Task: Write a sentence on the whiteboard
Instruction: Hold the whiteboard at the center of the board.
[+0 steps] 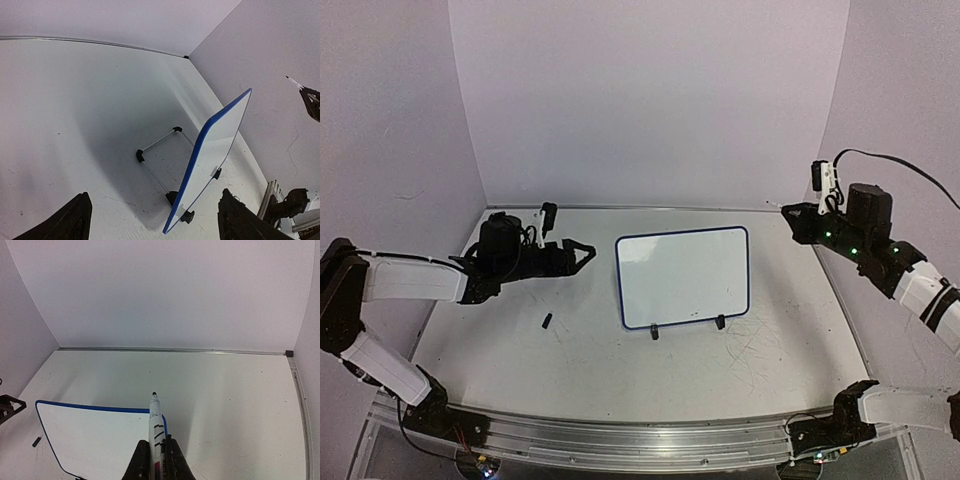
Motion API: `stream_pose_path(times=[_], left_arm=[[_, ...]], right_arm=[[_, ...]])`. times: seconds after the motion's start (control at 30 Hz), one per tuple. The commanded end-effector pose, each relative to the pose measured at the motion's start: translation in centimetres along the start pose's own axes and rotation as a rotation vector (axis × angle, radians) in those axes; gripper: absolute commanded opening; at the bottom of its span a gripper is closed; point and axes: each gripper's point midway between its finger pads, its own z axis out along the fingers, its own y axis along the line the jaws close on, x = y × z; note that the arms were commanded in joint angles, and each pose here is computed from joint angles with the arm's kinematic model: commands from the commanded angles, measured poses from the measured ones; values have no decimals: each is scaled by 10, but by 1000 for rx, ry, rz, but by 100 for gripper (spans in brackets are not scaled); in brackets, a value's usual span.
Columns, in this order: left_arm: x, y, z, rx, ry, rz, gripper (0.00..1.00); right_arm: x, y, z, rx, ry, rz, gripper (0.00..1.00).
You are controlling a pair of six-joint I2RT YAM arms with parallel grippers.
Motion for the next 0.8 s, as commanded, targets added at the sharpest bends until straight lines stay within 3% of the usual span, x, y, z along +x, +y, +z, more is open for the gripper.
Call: stream_pose_path(times=[0.0, 0.13, 0.37, 0.57, 0.77], left_arm=[[-4, -26, 9, 178, -25, 22, 88], [6, -23, 20, 223, -8, 2, 88], [28, -22, 37, 333, 48, -11, 86], [33, -26, 47, 391, 70, 4, 79], [37, -25, 55, 419, 78, -11, 79]], right_arm=[[-26, 5, -1, 4, -40, -23, 0], [-20, 31, 9, -52, -6, -46, 0], [-15, 118, 9, -230, -2, -178, 0], [0, 162, 19, -354, 37, -252, 0], [11, 207, 25, -459, 38, -309, 0]])
